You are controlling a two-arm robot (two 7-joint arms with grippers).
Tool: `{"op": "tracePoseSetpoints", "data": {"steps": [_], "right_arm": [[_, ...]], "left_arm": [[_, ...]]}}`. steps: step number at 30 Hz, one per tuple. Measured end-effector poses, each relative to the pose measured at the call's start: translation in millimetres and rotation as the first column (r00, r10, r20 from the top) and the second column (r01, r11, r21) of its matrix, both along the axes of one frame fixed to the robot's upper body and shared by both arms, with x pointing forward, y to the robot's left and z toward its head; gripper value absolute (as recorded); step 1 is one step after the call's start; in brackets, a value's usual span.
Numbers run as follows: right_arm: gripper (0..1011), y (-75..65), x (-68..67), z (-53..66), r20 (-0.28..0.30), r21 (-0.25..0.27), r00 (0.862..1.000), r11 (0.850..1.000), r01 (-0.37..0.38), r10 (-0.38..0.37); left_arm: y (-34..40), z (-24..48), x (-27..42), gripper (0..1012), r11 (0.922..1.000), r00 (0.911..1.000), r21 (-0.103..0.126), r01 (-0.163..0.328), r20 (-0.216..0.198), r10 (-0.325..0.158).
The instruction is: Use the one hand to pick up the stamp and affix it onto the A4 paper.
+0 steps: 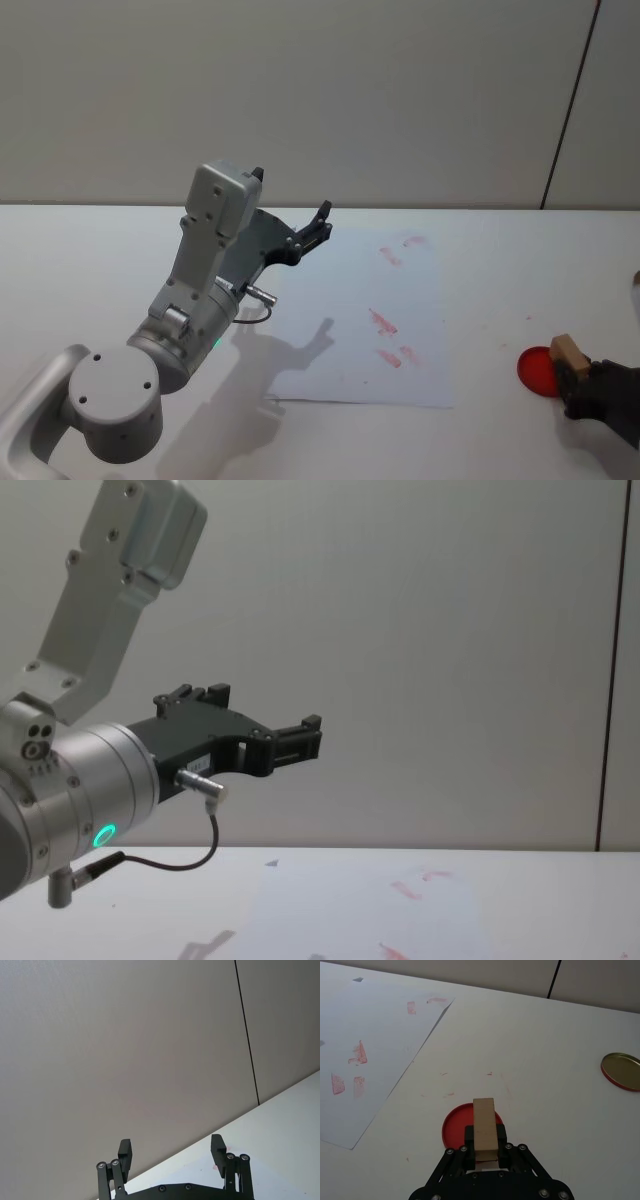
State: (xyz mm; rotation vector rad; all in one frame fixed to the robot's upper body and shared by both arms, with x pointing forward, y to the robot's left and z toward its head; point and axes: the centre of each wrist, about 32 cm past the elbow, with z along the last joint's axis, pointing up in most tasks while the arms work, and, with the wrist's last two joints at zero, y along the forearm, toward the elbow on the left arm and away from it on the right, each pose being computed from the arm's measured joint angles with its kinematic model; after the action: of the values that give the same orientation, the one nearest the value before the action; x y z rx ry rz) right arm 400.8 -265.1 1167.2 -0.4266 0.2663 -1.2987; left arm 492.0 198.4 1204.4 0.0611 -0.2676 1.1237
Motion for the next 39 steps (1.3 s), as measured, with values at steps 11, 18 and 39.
{"op": "tracePoseSetpoints", "data": {"steps": [11,18,39], "right_arm": [[389,0.1,0.4,-1.4,-0.002,-0.003,1.0,1.0,-0.001,0.001],[611,0.2,0.5,-1.8,-0.003,-0.003,1.0,1.0,-0.001,0.001],[1001,1.2,-0.9,-1.7,0.007,0.002,1.0,1.0,-0.002,0.002]], "left_arm": [[0.0,0.0,0.0,1003,1.0,1.0,0.0,0.0,0.0,0.0],[0.0,0.0,0.0,1003,1.0,1.0,0.0,0.0,0.0,0.0],[0.0,0.0,0.0,1003,1.0,1.0,0.0,0.0,0.0,0.0]]}}
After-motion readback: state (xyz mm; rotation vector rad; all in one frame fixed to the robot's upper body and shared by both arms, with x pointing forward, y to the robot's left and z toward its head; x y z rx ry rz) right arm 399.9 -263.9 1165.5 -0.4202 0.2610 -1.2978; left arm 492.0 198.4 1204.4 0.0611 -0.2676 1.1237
